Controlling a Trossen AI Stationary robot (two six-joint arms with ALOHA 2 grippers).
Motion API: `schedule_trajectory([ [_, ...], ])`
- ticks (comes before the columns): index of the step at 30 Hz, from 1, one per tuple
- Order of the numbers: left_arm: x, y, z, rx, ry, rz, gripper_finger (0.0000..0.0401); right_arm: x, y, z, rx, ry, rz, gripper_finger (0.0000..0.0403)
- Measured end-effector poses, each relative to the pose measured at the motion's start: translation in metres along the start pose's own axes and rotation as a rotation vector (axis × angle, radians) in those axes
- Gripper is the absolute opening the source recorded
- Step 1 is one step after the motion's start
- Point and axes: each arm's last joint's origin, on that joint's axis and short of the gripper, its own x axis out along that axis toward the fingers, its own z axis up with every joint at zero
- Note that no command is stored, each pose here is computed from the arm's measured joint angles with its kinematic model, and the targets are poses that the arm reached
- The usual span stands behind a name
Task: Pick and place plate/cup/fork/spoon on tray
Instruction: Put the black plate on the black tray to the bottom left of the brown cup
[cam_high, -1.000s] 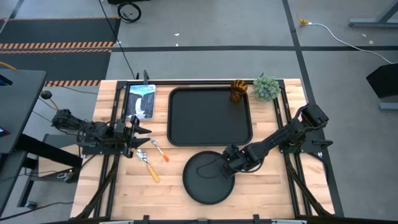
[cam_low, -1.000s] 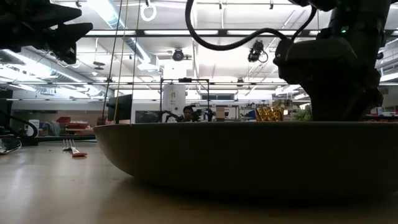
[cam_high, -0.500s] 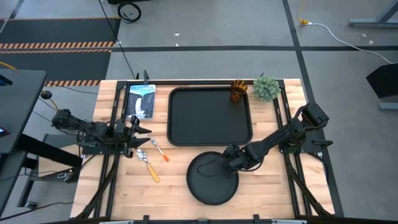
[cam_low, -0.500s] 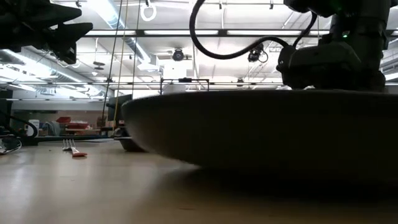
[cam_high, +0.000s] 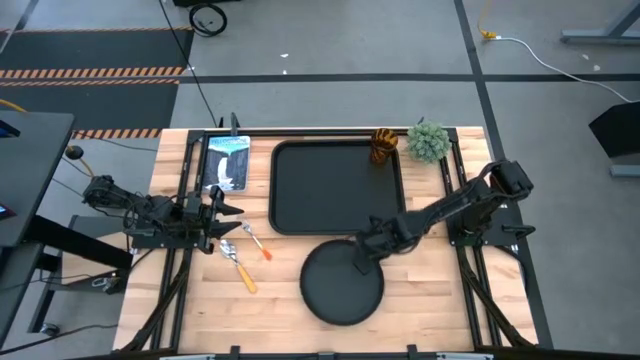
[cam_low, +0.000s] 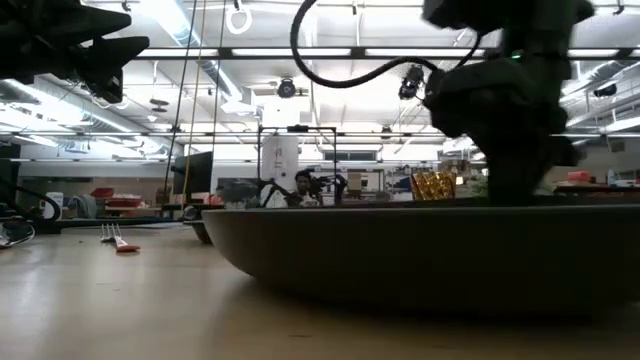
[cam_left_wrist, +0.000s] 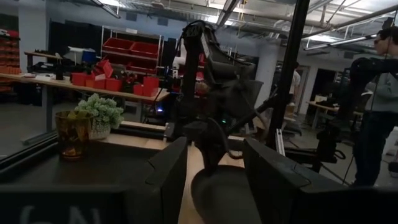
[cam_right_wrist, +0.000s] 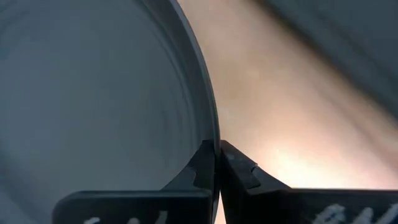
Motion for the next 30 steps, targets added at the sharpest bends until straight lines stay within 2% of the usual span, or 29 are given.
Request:
schedule_trajectory([
  [4, 0.000, 0.000, 0.000, -0.006, 0.000, 0.000, 0.0165, -0.014, 0.005, 0.021, -0.061, -0.022, 0.053, 0.0009],
  [7, 0.000, 0.000, 0.000, -0.006, 0.000, 0.001, 0.0165, -0.025, 0.002, 0.040, -0.092, -0.032, 0.036, 0.0009],
  [10, 0.000, 0.000, 0.000, -0.006, 0.000, 0.000, 0.0165, -0.036, -0.007, 0.067, -0.104, -0.052, 0.003, 0.0009],
  [16, 0.000, 0.000, 0.000, 0.000, 0.000, 0.000, 0.0165, -0.059, -0.026, 0.123, -0.136, -0.133, 0.058, 0.0008],
  [21, 0.000, 0.000, 0.000, 0.001, 0.000, 0.000, 0.0165, -0.073, -0.045, 0.155, -0.163, -0.188, 0.073, 0.0008],
  [30, 0.000, 0.000, 0.000, 0.003, 0.000, 0.000, 0.0165, -0.078, -0.089, 0.188, -0.074, -0.270, -0.059, 0.0008],
])
